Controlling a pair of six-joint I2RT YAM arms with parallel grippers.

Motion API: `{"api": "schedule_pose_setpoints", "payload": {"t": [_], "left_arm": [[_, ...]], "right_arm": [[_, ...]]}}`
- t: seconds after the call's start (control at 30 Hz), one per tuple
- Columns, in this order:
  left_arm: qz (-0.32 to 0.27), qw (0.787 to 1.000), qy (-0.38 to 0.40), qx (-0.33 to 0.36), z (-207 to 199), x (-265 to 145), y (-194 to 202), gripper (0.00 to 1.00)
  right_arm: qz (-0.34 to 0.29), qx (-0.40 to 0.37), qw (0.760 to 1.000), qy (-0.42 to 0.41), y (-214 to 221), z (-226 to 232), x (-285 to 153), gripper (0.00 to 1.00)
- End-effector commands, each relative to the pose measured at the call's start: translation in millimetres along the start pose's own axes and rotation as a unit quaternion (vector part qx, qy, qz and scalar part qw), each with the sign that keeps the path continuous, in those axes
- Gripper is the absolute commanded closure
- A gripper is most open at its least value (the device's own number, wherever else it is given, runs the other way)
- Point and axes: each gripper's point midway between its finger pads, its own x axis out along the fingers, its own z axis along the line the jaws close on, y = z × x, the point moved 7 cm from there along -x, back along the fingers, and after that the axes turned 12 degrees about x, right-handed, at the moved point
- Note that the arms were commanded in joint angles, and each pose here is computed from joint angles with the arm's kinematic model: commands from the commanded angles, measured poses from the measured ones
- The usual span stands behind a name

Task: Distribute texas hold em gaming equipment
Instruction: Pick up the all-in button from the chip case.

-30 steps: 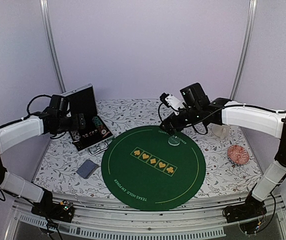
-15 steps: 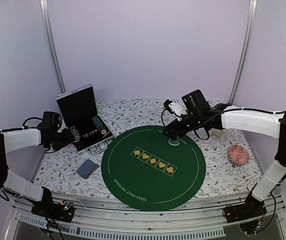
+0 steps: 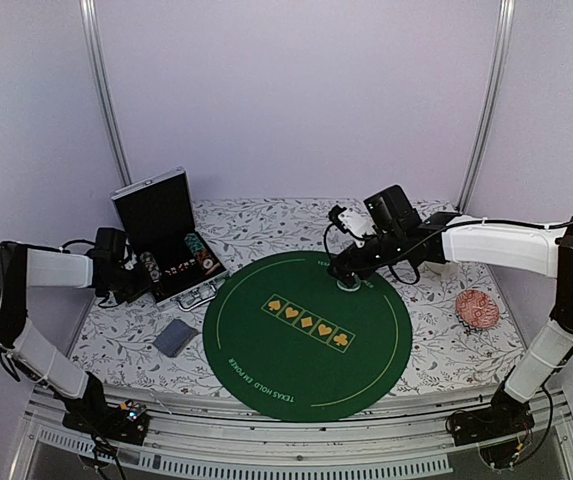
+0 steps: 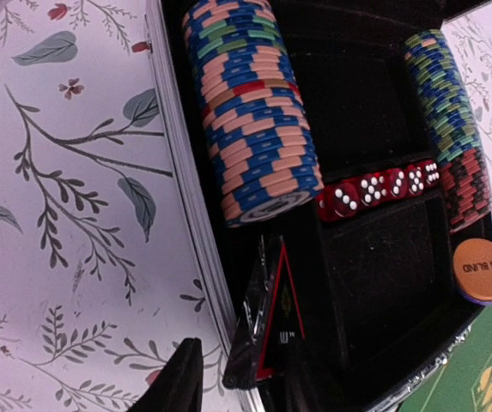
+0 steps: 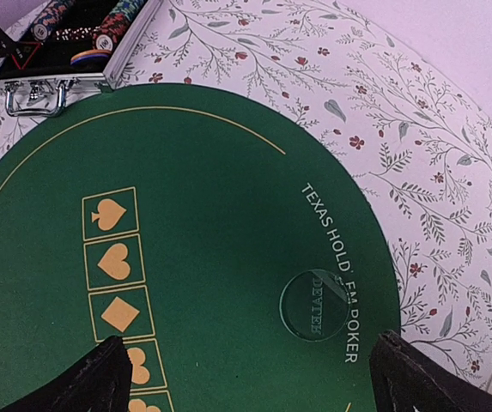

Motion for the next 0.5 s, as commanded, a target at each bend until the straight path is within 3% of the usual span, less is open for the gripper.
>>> {"api": "schedule_pose_setpoints", "payload": {"t": [0.0, 0.33, 0.47], "left_arm": [[-0.02, 1.0, -0.003, 0.003, 1, -5, -10, 0.7], [-0.028, 0.999, -0.018, 0.018, 3, -15, -13, 0.98], [-0.041, 0.999, -0.016, 0.026, 0, -25, -19, 1.0]], "right_arm": [[0.009, 0.005, 1.0, 0.0, 8, 0, 5, 0.01], [0.003, 0.004, 1.0, -0.002, 4, 1, 3, 0.01], [0.0, 0.003, 1.0, -0.003, 2, 1, 1, 0.01]]}}
